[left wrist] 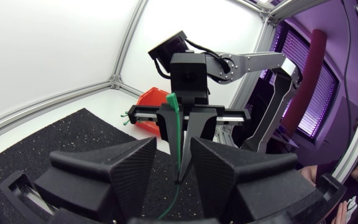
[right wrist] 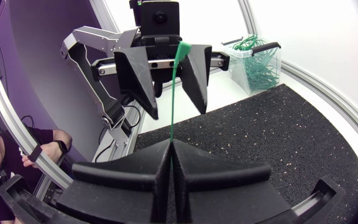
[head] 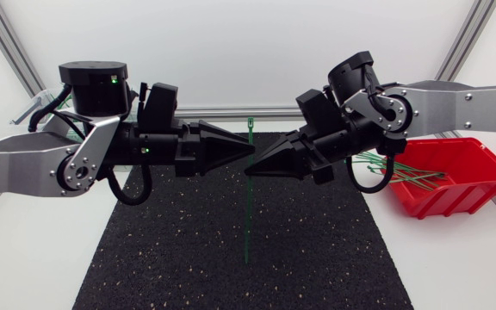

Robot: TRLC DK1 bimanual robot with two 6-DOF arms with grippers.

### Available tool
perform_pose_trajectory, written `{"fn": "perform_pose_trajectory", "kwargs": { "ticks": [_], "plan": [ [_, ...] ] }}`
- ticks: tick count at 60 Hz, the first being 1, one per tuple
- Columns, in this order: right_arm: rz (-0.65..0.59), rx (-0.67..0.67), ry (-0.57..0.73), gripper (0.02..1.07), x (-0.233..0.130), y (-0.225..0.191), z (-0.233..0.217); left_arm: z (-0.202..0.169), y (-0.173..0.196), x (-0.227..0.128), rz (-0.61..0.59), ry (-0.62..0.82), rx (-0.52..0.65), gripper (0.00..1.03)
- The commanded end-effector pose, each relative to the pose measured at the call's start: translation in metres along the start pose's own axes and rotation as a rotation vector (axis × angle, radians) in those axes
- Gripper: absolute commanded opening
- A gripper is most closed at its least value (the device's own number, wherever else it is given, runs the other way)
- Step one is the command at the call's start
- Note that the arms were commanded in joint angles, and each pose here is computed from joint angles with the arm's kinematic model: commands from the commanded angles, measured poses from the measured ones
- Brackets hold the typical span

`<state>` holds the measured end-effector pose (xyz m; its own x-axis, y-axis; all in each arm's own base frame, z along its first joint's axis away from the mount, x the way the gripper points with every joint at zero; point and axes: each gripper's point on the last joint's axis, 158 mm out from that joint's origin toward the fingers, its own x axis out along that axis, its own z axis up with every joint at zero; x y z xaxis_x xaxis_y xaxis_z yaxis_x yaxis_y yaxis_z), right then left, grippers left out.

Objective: Take a green cable tie from the red box, thread the tail through the head to close it, then place it in the transparent bin on the left.

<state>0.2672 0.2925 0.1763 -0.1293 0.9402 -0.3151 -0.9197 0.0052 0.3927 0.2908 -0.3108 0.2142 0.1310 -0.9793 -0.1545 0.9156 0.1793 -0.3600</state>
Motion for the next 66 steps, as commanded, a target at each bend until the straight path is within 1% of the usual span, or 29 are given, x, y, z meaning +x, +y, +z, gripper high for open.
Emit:
{"fn": "perform_pose_trajectory", "kwargs": {
  "ticks": [1,21,55,59,66],
  "plan": [
    [0.022,0.041,0.012,0.08,0.004,0.005,-0.011,0.02,0.001,-0.001,-0.003,-0.028,0.013,0.43],
    [0.027,0.041,0.016,0.08,0.006,0.005,-0.012,0.031,0.006,0.0,0.007,-0.044,0.022,0.43],
    [0.021,0.035,0.011,0.08,0.004,0.005,-0.011,0.017,0.009,-0.003,0.014,-0.027,0.001,0.42],
    [0.022,0.036,0.012,0.08,0.004,0.005,-0.012,0.015,0.008,-0.003,0.01,-0.024,-0.003,0.36],
    [0.016,0.037,0.009,0.08,0.002,0.003,-0.011,0.012,0.007,-0.002,0.007,-0.02,-0.006,0.36]
  ]
}}
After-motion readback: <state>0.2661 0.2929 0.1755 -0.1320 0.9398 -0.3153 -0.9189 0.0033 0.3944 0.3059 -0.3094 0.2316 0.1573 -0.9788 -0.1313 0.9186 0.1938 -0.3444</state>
